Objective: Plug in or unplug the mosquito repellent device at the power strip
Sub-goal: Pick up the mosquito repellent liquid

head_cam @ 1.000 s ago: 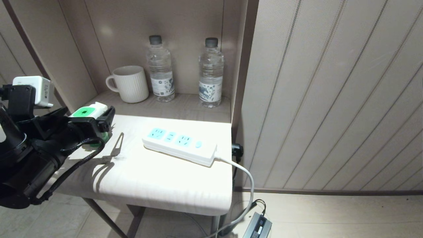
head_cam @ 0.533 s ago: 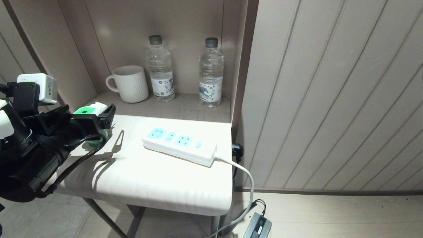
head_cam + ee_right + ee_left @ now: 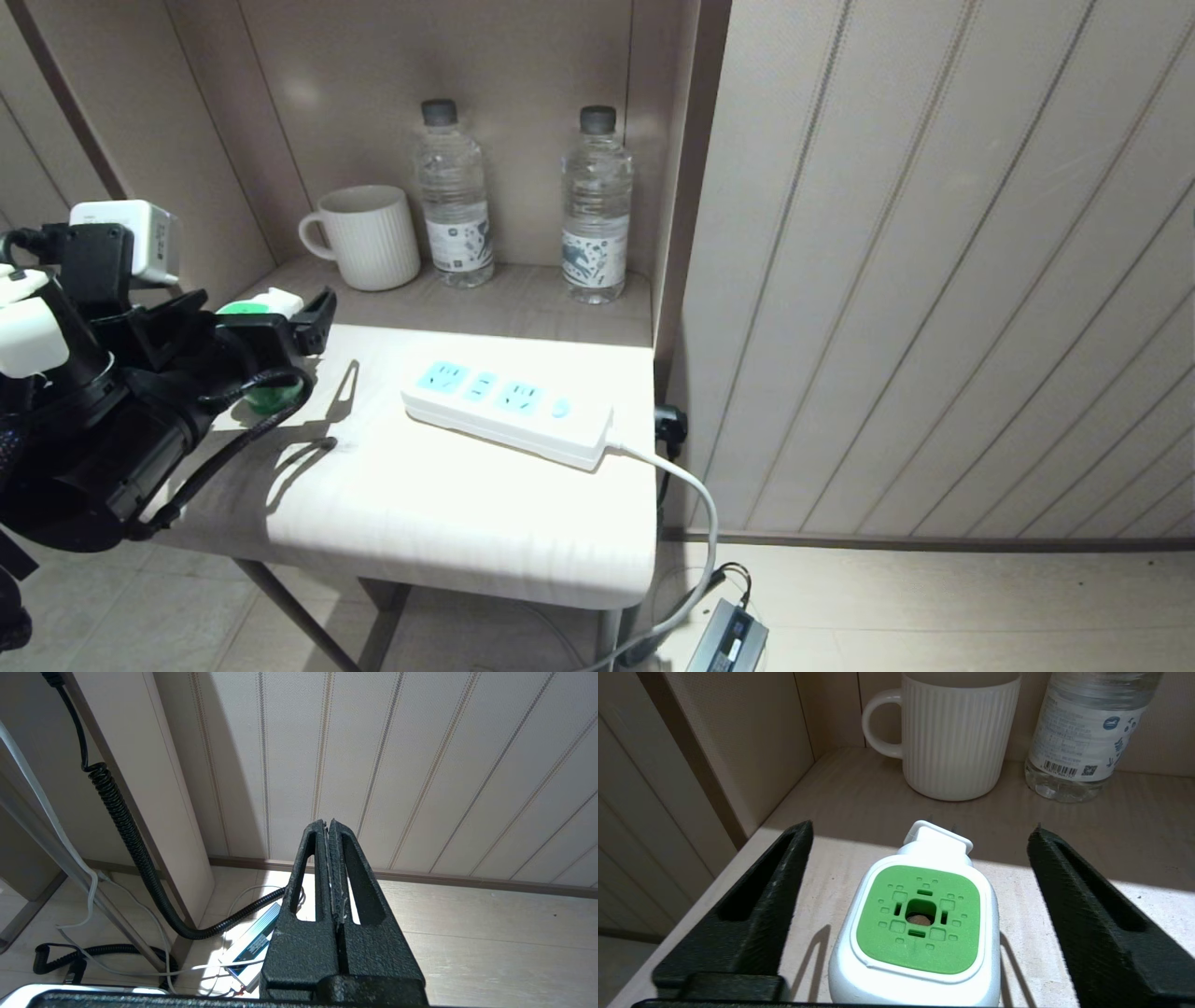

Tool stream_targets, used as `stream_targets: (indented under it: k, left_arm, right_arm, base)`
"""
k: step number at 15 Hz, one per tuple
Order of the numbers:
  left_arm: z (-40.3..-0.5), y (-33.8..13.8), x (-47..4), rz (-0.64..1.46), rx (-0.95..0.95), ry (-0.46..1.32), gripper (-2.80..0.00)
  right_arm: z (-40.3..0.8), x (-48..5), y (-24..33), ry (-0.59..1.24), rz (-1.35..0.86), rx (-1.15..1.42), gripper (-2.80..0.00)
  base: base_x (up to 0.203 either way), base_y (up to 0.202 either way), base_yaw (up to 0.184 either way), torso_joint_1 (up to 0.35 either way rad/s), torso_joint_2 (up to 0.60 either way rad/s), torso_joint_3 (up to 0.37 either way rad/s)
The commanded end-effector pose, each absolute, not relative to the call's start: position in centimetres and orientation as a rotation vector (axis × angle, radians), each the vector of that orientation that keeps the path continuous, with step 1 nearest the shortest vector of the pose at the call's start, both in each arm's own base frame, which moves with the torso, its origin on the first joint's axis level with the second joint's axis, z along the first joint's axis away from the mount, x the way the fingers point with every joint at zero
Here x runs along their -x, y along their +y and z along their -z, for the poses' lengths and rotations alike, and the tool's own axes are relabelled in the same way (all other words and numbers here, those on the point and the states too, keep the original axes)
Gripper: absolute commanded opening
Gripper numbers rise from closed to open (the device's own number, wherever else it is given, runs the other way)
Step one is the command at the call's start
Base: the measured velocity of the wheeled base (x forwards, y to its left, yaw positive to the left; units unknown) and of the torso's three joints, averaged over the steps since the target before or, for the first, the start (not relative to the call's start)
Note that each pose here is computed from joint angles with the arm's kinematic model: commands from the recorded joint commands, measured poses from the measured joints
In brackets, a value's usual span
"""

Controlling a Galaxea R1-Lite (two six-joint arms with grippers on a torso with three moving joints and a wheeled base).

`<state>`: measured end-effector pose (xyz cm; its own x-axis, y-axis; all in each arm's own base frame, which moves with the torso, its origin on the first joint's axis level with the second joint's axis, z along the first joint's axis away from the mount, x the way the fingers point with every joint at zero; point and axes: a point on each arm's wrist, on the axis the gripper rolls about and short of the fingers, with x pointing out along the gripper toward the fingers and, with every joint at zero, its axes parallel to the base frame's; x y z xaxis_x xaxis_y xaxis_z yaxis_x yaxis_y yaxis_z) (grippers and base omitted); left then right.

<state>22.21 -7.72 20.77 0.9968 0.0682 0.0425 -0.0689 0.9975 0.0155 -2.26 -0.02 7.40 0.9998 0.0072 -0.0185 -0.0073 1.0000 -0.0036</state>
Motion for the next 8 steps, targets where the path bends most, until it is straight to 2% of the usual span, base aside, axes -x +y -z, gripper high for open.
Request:
stream_targets:
  k: [1,8]
  left_arm:
    - [-20.74,-7.74,-22.26,-0.071,-0.016,-0.044,-2.80]
    - [-20.18,-7.64,-22.10,-0.071,-0.019,-0.035,-2.80]
  right_arm:
    - [-7.40,2.25,-0.02,0.020,-0.008,0.003,-2.80]
    - [-7.40,2.25,-0.02,0.020,-0.008,0.005,-2.80]
  base:
    - [0.000,0.000,0.000,0.000,0.00,0.000]
    - [0.000,0.000,0.000,0.000,0.00,0.000]
